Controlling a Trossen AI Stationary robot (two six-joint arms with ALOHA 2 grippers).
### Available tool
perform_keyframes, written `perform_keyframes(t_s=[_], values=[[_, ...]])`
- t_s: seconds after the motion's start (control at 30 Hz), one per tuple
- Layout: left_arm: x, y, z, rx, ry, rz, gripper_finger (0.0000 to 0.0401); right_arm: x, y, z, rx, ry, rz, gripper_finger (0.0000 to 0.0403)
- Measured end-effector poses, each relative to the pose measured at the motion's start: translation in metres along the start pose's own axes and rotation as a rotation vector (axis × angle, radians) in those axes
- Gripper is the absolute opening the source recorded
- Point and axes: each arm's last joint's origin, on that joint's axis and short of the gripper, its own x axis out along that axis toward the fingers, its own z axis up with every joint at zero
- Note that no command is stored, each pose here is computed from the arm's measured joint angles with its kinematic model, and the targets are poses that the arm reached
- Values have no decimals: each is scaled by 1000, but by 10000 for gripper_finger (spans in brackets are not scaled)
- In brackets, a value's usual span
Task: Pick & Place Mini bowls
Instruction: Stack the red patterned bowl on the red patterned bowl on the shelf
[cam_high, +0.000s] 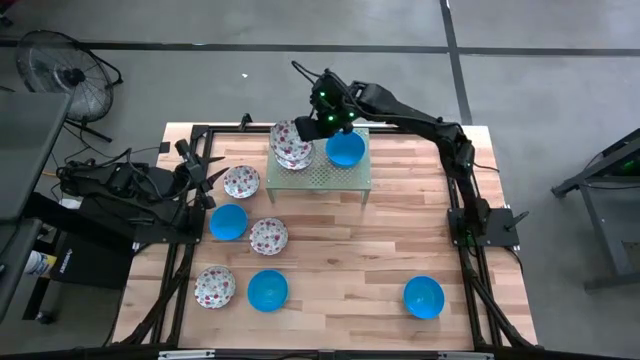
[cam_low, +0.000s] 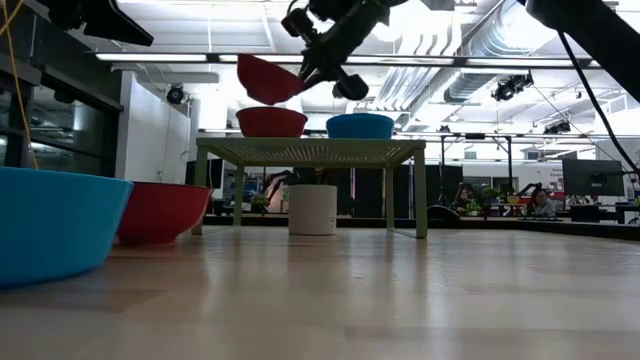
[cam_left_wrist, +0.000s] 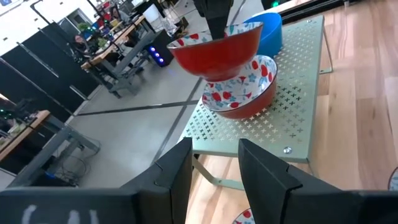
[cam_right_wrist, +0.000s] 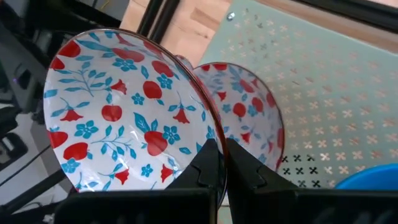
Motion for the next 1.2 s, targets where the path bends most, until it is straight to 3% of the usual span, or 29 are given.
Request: perform_keyframes(t_s=[0.33,0.97,1.2], values=[[0,0,0,-7,-1,-2,127,-1,-9,-5,23,40,-96,0],[0,0,0,-13,-1,-3,127,0,-8,-4,7,31,-92,0],[0,0,0,-13,-1,-4,127,17,-11,-3,-1,34,-94,0]])
